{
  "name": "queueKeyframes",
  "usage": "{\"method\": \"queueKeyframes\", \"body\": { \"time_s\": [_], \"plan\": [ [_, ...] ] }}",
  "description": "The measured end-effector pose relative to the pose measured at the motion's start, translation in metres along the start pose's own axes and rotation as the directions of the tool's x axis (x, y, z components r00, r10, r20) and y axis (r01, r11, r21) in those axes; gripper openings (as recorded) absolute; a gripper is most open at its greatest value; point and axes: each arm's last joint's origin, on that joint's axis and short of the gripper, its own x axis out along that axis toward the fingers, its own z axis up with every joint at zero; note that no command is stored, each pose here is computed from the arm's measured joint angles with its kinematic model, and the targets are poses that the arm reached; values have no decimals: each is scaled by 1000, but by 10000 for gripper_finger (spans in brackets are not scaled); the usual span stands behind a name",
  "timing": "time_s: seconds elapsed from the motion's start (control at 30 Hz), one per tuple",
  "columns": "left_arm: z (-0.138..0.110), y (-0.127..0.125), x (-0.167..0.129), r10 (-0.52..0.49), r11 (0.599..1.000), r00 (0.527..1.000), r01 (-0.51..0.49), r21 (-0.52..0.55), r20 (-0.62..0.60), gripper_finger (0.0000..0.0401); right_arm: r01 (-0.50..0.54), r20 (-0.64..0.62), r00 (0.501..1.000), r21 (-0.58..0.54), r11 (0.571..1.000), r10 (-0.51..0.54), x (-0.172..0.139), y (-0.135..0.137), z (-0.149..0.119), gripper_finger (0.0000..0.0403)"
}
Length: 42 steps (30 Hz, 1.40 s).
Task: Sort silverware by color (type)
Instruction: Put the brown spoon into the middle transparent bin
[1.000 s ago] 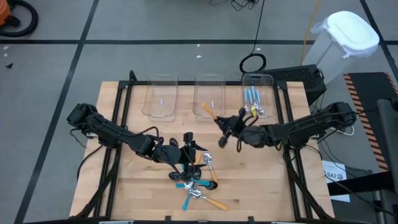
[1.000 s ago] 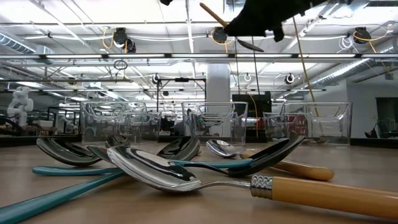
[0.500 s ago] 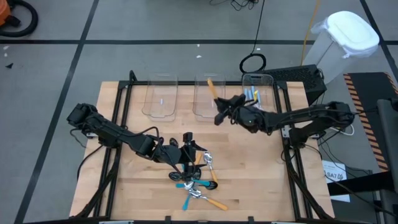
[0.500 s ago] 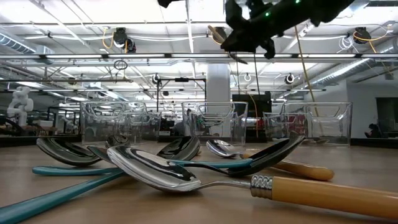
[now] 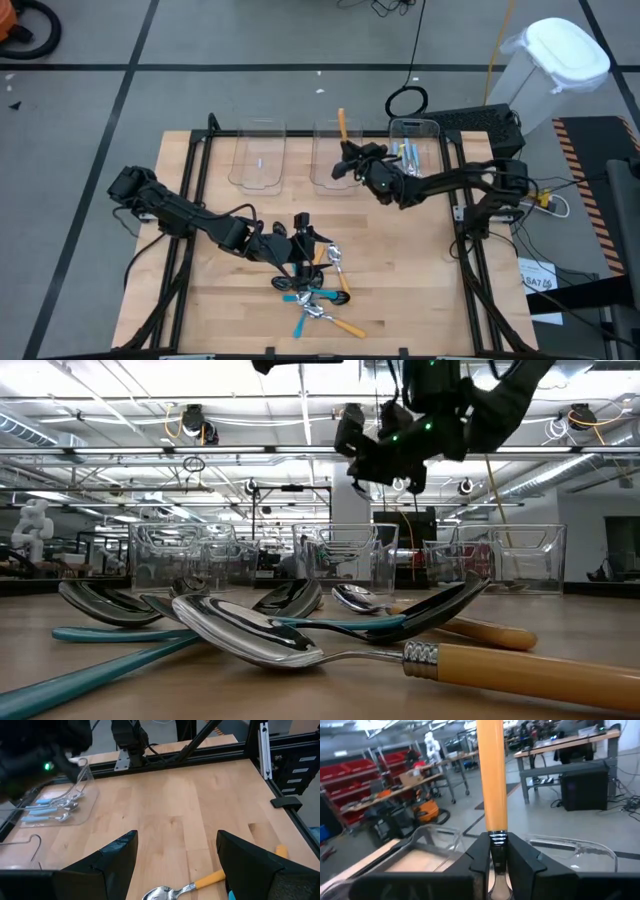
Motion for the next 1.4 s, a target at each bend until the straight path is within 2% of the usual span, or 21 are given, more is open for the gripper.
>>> {"method": "queueKeyframes", "body": {
  "time_s": [0.33, 0.6, 1.07, 1.4],
  "plan": [
    [0, 0, 0, 0, 1000, 1000, 0, 27, 1, 268, 157, 0, 988, -10, 988, -157, 29, -26, -33, 38],
    [0, 2, 1, 6, 1000, 1000, -6, 25, 3, 268, 165, -31, 986, -2, 986, -165, 34, -32, -46, 39],
    [3, 3, 1, 6, 1000, 1000, -7, 9, 30, 268, 179, -59, 982, 19, 984, -177, 34, -34, -51, 51],
    [3, 3, 1, 6, 1000, 1000, -7, 9, 31, 268, 192, -88, 978, -6, 981, -192, 33, -35, -54, 56]
  ]
}}
